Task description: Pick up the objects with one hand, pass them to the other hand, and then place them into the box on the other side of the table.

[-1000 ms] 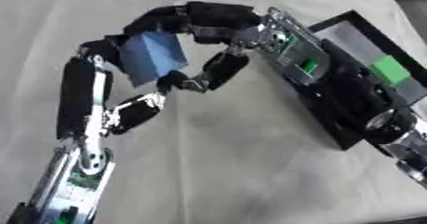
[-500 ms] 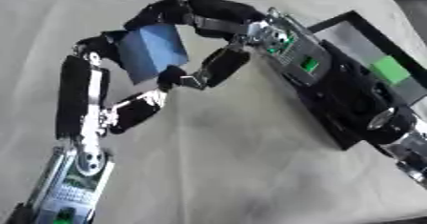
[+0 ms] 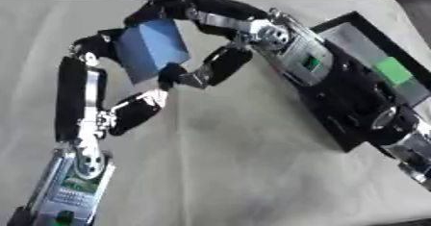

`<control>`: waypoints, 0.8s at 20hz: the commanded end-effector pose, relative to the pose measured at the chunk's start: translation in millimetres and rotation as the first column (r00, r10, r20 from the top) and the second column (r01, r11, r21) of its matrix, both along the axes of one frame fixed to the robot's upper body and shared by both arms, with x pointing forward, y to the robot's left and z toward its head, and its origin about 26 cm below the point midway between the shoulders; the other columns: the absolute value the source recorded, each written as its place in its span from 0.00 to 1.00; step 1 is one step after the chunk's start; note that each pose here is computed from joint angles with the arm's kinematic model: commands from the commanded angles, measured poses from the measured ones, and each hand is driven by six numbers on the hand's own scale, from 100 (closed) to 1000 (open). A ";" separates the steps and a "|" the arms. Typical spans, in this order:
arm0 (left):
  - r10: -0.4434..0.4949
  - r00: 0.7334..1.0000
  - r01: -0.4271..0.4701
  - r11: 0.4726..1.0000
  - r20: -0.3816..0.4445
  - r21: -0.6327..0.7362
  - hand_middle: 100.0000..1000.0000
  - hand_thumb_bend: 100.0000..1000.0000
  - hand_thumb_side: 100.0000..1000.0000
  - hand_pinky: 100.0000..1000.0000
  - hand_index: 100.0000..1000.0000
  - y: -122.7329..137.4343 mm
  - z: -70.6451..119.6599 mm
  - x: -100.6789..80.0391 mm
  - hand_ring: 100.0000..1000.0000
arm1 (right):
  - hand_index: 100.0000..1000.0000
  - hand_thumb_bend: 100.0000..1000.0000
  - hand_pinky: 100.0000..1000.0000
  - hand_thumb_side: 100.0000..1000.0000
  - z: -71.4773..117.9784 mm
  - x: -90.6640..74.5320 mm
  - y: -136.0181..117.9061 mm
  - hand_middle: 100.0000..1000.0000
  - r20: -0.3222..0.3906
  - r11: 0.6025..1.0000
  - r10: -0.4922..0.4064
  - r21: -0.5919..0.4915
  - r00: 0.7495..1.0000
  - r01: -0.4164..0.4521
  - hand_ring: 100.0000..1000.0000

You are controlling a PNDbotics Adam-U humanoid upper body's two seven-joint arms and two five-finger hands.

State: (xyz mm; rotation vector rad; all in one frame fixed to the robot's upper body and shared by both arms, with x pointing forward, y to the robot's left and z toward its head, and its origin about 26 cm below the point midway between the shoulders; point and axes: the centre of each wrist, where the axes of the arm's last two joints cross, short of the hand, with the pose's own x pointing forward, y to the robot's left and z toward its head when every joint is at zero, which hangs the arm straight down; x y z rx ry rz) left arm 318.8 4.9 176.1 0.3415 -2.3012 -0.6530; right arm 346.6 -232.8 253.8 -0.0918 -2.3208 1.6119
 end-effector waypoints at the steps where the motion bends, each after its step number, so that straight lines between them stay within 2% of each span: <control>1: -0.044 0.998 0.046 0.998 0.047 -0.049 0.35 0.00 0.08 0.72 0.48 -7.0 15.7 -8.9 0.48 | 0.73 0.00 0.95 0.13 1.7 -0.9 2.7 0.61 -0.009 1.000 0.025 0.005 1.000 -0.025 0.51; 5: -0.043 0.998 0.045 0.998 0.034 -0.050 0.42 0.00 0.16 0.74 0.56 -7.2 13.7 -7.9 0.52 | 0.69 0.00 0.93 0.12 2.9 -1.8 3.0 0.59 -0.019 0.999 0.038 0.005 0.999 -0.038 0.50; 8: -0.040 0.999 0.041 0.998 0.019 -0.041 0.50 0.00 0.18 0.76 0.64 -7.5 11.8 -7.0 0.56 | 0.67 0.00 0.93 0.12 4.0 -2.8 3.2 0.58 -0.025 0.999 0.046 0.009 0.999 -0.046 0.48; 11: -0.043 0.999 0.043 0.999 0.009 -0.022 0.60 0.01 0.15 0.79 0.72 -8.0 10.7 -6.6 0.63 | 0.67 0.00 0.92 0.12 4.7 -3.4 3.3 0.57 -0.032 0.999 0.052 0.012 0.998 -0.051 0.48; 12: -0.045 0.999 0.045 0.999 0.005 -0.006 0.66 0.10 0.13 0.81 0.77 -8.2 10.0 -6.3 0.67 | 0.67 0.00 0.92 0.12 5.0 -3.6 3.3 0.57 -0.033 0.999 0.053 0.013 0.998 -0.052 0.47; 13: -0.047 0.999 0.047 0.999 0.002 0.012 0.68 0.16 0.13 0.82 0.79 -8.4 9.4 -6.0 0.68 | 0.67 0.00 0.92 0.12 5.3 -3.8 3.2 0.57 -0.034 0.998 0.054 0.014 0.998 -0.054 0.47; 14: -0.046 0.999 0.046 0.999 -0.001 0.029 0.68 0.20 0.13 0.82 0.79 -8.4 9.0 -5.7 0.69 | 0.66 0.00 0.92 0.12 5.6 -4.0 3.2 0.56 -0.035 0.998 0.055 0.015 0.998 -0.055 0.47; 15: -0.044 0.999 0.044 0.998 -0.003 0.046 0.70 0.32 0.16 0.84 0.82 -8.4 8.5 -5.4 0.71 | 0.66 0.00 0.91 0.12 5.9 -4.3 3.3 0.56 -0.035 0.998 0.056 0.015 0.998 -0.056 0.47; 16: -0.041 0.999 0.041 0.997 -0.006 0.064 0.70 0.35 0.17 0.84 0.82 -8.5 7.9 -5.2 0.71 | 0.66 0.00 0.91 0.12 6.3 -4.6 3.4 0.56 -0.036 0.998 0.058 0.015 0.998 -0.058 0.47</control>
